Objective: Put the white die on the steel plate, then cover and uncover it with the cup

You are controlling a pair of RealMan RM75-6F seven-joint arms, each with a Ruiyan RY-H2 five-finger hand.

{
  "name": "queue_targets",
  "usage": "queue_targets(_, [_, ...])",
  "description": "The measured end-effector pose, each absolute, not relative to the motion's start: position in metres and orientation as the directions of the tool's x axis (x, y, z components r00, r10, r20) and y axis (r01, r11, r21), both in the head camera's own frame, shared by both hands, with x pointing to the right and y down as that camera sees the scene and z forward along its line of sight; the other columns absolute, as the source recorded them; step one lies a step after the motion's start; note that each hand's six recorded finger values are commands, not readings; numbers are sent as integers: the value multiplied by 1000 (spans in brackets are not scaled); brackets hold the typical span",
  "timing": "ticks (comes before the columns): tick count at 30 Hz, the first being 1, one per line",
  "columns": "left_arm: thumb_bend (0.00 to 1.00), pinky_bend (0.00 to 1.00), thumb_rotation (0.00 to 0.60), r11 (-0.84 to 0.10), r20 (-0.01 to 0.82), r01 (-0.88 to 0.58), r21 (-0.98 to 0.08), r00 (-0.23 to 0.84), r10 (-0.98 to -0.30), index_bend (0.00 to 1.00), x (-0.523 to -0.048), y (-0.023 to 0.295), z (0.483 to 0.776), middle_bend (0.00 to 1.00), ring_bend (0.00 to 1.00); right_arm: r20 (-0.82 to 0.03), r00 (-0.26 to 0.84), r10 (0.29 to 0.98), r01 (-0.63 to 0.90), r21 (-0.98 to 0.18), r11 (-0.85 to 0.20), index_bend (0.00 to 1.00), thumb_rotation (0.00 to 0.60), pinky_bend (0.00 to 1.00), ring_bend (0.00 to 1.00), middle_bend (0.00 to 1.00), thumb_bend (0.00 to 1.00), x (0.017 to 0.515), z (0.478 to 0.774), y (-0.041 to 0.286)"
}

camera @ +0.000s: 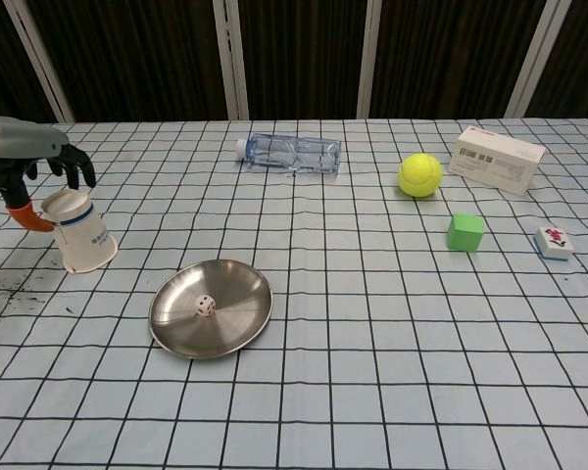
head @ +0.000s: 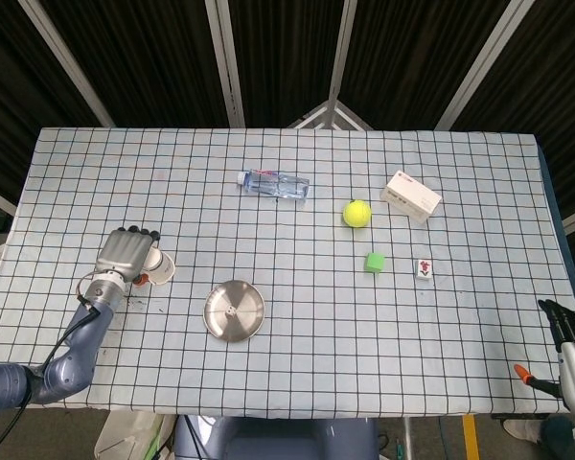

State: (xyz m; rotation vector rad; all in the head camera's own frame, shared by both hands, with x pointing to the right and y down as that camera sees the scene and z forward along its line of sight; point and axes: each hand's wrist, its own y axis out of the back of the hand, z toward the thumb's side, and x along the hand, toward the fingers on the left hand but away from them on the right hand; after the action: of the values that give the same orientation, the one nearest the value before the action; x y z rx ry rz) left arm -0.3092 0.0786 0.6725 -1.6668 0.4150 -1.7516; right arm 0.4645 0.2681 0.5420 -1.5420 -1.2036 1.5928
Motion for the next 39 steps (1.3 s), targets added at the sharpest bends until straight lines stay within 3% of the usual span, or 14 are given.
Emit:
queue_targets(10, [476, 241, 600, -722, 754, 249, -645, 51, -655, 257, -309, 80, 674, 293, 196, -423, -142, 895, 164, -901, -401, 116, 600, 15, 115, 125, 42, 466, 542, 268])
queue_targets(24, [487, 241, 600, -731, 761, 235, -640, 68, -645, 292, -304, 83, 676, 307, 202, -421, -150, 895, 166, -903, -397, 116, 600, 16, 115, 125, 42, 467, 541, 268])
queue_targets(39, [557, 239, 600, -715, 744, 222, -662, 83, -663, 396, -304, 79, 665, 385, 224, -422, -147, 895, 170, -902, -398, 116, 600, 15, 115, 124, 42, 466, 541, 268])
